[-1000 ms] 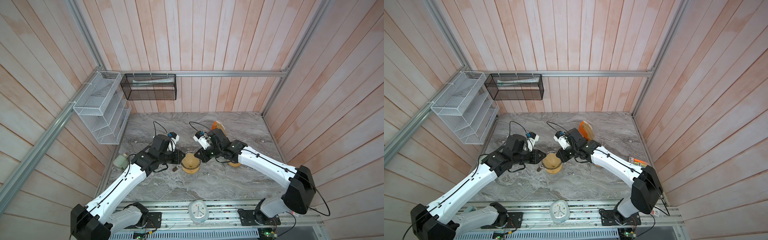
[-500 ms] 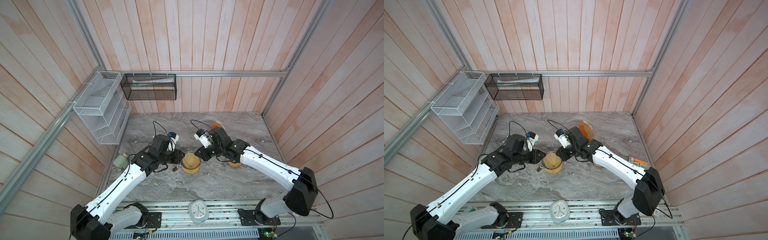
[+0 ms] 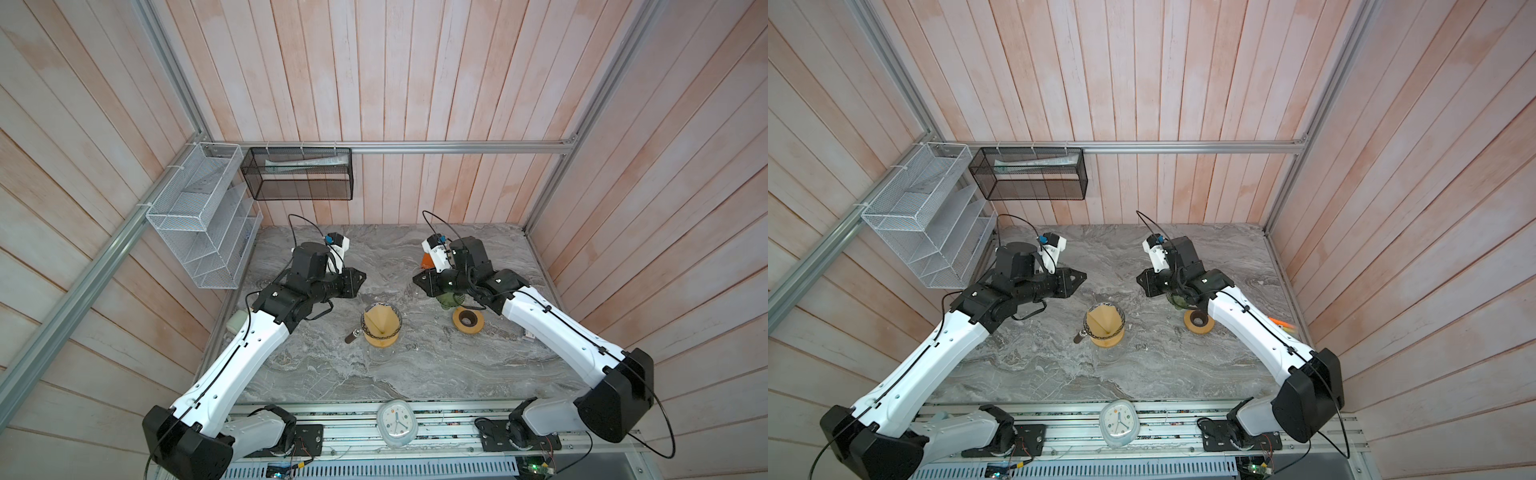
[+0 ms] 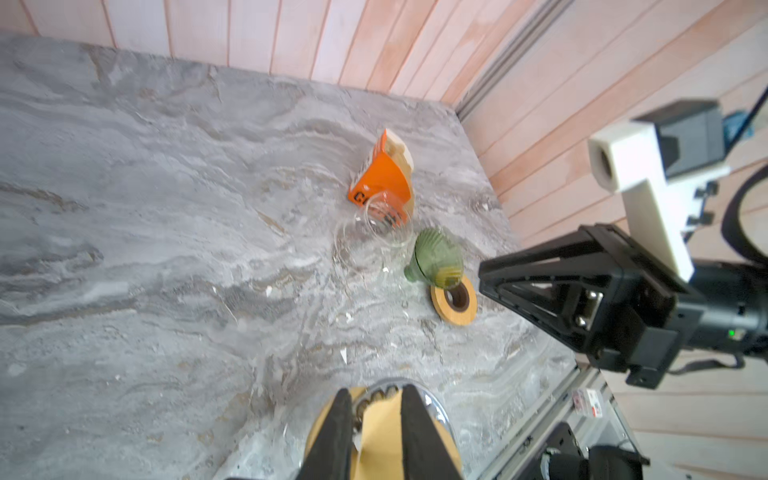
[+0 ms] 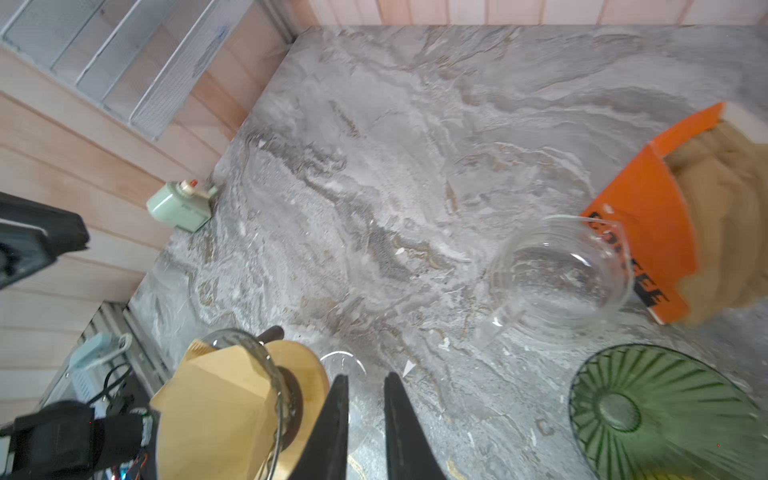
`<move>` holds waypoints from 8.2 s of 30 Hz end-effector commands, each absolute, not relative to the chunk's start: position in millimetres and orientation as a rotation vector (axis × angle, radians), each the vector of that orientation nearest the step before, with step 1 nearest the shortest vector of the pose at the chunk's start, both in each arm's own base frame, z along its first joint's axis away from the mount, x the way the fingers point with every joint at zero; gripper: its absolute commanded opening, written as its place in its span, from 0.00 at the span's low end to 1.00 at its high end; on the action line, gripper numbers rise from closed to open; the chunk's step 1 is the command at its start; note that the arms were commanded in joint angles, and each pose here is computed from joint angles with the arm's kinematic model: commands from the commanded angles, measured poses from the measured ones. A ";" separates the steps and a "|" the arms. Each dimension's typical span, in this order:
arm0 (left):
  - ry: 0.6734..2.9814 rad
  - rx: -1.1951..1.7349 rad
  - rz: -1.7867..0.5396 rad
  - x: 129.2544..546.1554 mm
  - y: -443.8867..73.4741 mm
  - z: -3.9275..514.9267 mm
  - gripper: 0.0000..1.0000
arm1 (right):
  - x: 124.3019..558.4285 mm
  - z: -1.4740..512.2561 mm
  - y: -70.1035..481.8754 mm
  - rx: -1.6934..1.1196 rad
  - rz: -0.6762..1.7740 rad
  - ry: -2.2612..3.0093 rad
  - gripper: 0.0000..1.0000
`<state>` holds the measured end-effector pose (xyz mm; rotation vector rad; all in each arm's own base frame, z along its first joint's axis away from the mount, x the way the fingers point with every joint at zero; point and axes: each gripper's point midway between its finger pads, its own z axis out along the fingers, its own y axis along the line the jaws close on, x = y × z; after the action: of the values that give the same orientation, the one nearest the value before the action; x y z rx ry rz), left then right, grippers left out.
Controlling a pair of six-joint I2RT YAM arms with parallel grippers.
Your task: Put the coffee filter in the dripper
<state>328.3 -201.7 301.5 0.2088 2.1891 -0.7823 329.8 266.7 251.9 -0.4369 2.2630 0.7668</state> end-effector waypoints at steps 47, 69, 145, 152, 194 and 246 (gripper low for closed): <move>2.115 0.153 -0.884 354.3 -173.8 265.8 0.28 | 394.8 102.1 257.5 -0.002 0.421 2.417 0.41; 2.100 0.148 -0.885 349.0 -169.8 267.4 0.28 | 390.4 82.7 259.5 -0.044 0.280 2.491 0.33; 2.122 0.070 -0.756 326.2 -139.5 273.3 0.28 | 189.7 87.4 247.9 -0.167 0.386 2.598 0.09; 2.122 0.056 -0.750 322.8 -137.0 273.7 0.28 | 165.6 84.7 237.5 -0.150 0.384 2.613 0.09; 2.136 0.051 -0.727 326.0 -135.3 271.6 0.28 | 130.7 59.4 198.2 -0.091 0.330 2.672 0.27; 2.135 0.082 -0.775 335.5 -145.1 275.5 0.28 | 157.2 81.0 138.1 0.135 0.243 2.628 0.34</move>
<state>332.5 -141.9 261.3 0.0480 2.1711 -0.7591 155.0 143.7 81.7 0.1639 2.6228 0.2792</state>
